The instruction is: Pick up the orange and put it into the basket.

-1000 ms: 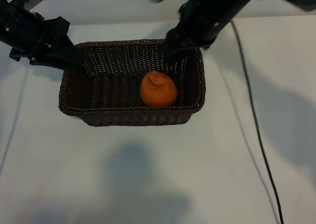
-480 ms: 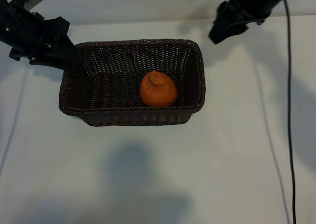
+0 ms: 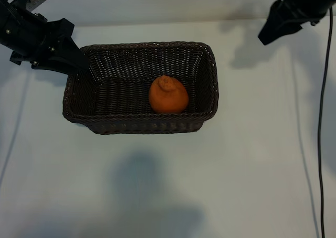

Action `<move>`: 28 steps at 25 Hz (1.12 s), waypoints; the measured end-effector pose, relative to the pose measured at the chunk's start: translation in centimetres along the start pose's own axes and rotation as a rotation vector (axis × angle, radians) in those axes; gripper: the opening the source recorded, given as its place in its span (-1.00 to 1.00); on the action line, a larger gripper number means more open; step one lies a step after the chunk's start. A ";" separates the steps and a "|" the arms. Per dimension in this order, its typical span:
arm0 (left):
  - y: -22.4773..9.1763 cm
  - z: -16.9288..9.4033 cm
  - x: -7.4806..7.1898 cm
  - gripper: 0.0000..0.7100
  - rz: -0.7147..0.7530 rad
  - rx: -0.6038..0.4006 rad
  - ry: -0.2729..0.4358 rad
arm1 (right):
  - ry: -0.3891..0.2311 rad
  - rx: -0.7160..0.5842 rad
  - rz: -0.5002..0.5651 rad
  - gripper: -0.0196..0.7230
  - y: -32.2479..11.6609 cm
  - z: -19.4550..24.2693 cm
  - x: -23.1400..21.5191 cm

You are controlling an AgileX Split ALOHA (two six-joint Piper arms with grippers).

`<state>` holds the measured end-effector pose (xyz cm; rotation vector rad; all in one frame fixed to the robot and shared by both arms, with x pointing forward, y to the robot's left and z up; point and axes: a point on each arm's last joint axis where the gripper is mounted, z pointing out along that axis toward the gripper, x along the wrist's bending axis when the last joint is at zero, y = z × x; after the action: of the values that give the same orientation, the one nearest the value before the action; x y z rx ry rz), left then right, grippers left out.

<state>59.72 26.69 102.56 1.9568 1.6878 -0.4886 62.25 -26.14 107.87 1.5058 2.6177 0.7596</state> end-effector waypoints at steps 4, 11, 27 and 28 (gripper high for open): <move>0.0 0.0 0.0 0.14 0.000 0.000 0.000 | 0.015 0.038 0.011 0.25 -1.2 0.8 -0.6; 0.0 0.0 0.0 0.14 -0.001 0.000 0.000 | 0.025 0.047 0.004 0.25 -1.6 1.1 -0.5; 0.0 0.0 0.0 0.14 -0.001 0.000 0.000 | 0.032 0.033 -0.015 0.25 -1.5 0.7 -0.2; 0.0 0.0 0.0 0.14 -0.001 0.000 0.000 | 0.037 0.029 -0.013 0.25 -1.4 0.7 -0.2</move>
<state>59.72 26.69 102.56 1.9561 1.6888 -0.4890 61.38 -26.59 106.57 1.4952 2.6738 0.7583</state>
